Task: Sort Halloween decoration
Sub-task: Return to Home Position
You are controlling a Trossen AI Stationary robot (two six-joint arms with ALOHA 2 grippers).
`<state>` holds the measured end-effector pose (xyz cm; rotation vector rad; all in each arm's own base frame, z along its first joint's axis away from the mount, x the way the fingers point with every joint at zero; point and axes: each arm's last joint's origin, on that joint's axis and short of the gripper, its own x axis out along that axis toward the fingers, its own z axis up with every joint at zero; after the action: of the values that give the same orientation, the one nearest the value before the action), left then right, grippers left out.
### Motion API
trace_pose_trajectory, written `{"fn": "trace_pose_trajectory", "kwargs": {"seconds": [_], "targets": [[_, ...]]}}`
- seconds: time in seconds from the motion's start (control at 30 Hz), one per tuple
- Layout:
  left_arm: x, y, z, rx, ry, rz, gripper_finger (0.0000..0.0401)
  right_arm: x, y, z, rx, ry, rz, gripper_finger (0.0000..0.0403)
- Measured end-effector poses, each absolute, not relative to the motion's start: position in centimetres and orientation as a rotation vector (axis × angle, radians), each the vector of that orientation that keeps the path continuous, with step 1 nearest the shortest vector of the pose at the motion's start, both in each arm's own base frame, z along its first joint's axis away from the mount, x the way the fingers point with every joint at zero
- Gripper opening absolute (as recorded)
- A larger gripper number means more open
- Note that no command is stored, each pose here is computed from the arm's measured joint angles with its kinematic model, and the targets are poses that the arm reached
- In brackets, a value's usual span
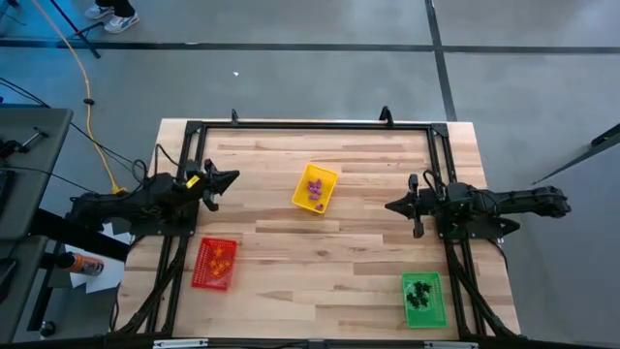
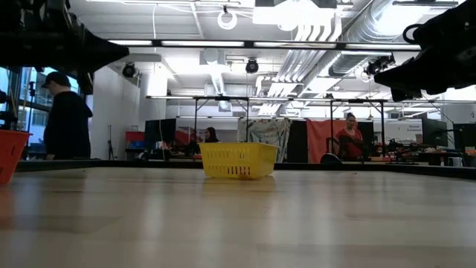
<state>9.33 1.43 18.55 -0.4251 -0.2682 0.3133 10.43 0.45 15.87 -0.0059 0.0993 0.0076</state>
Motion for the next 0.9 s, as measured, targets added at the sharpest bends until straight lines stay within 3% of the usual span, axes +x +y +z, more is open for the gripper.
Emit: {"fn": "trace_pose_trajectory", "kwargs": {"seconds": [0.37, 0.9], "targets": [[9.5, 1.0, 17.8, -0.421, -0.178, 0.284, 0.0003, 9.6, 0.4, 17.7, 0.006, -0.115, 0.011, 0.0000], [9.6, 0.6, 17.2, -0.414, -0.104, 0.227, 0.0003, 9.8, 0.4, 17.2, 0.003, -0.063, 0.008, 0.0000]]}}
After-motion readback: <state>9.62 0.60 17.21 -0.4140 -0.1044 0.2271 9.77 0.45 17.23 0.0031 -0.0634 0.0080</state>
